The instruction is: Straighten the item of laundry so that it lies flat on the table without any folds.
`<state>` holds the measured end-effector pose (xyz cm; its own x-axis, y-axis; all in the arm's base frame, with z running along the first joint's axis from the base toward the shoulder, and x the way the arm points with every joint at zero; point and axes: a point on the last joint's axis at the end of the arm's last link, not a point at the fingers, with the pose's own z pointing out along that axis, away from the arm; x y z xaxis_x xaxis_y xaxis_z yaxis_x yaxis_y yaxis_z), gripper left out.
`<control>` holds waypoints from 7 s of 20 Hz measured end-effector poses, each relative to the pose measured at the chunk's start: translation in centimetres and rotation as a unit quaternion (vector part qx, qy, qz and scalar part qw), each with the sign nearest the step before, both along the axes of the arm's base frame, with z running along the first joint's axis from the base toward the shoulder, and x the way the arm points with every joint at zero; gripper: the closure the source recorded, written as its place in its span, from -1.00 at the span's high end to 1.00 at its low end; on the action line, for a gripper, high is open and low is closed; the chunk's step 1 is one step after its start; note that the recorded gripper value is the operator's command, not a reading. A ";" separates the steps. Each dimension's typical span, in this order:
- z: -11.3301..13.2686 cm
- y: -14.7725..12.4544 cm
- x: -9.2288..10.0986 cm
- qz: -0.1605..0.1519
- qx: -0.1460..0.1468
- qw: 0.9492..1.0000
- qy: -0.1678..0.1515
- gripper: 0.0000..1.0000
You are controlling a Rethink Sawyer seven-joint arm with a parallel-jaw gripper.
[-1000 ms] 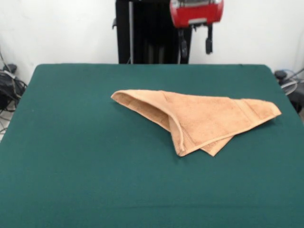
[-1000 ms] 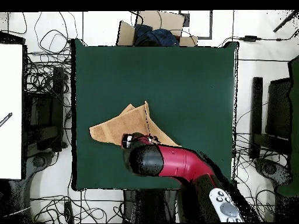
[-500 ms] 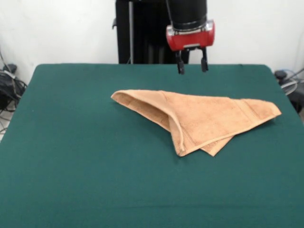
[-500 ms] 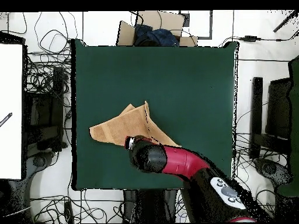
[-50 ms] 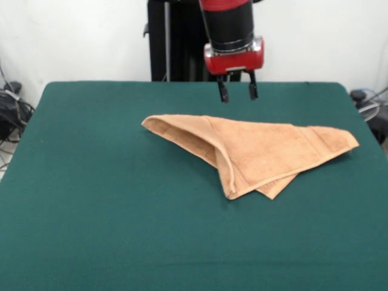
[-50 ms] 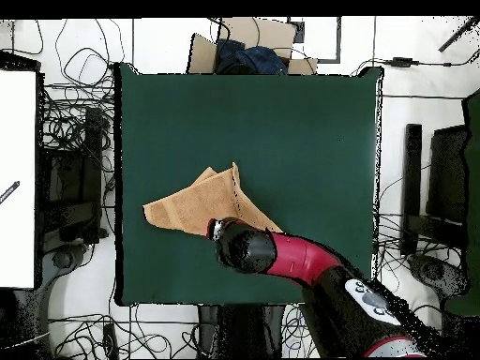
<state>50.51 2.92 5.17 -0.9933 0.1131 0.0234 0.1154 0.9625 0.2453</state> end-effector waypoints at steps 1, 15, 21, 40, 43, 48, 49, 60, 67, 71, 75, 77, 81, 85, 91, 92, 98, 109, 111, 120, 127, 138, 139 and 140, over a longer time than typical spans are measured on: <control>0.0 0.0 0.0 0.000 0.000 1.000 0.000 1.00; 2.2 -1.3 2.9 0.004 -0.013 1.000 -0.018 1.00; 3.3 -2.4 5.5 0.001 -0.024 0.999 -0.039 1.00; 2.1 -3.1 10.8 0.028 -0.045 0.995 -0.086 1.00; 1.2 -2.5 10.4 0.038 -0.043 0.995 -0.081 1.00; 0.0 -2.2 9.8 0.040 -0.036 0.996 -0.071 1.00; -0.3 -2.1 9.7 0.039 -0.034 0.996 -0.068 1.00; -1.6 -2.5 10.0 0.033 -0.029 0.997 -0.062 1.00; -2.5 -3.1 11.0 0.025 -0.027 0.997 -0.065 1.00; -3.0 -3.2 11.3 0.022 -0.026 0.997 -0.065 1.00; -3.7 -3.2 11.5 0.020 -0.023 0.997 -0.064 1.00; -4.0 -3.1 11.4 0.020 -0.021 0.998 -0.062 1.00; -4.7 -2.8 10.9 0.025 -0.020 0.998 -0.057 1.00; -5.3 -2.4 10.4 0.036 -0.020 0.998 -0.054 1.00; -5.8 -2.2 10.1 0.040 -0.019 0.998 -0.050 1.00; -5.8 -2.1 10.0 0.040 -0.018 0.998 -0.050 1.00; -6.3 -1.9 9.7 0.040 -0.015 0.998 -0.045 -1.00; -6.5 -1.5 9.3 0.057 -0.020 0.997 -0.047 -1.00; -6.5 -1.3 9.3 0.061 -0.021 0.997 -0.048 -1.00; -4.3 -2.3 10.2 0.059 -0.033 0.996 -0.065 -1.00; -3.9 -3.5 10.3 0.050 -0.034 0.996 -0.068 -1.00; -3.3 -3.3 10.9 0.049 -0.013 0.997 -0.064 -1.00; -3.1 -3.3 10.9 0.050 -0.011 0.997 -0.060 -1.00; -2.9 -3.3 10.9 0.051 -0.009 0.997 -0.057 -1.00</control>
<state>61.43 -0.38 2.23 -0.9957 0.0107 -0.0915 -0.0112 0.9720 0.2347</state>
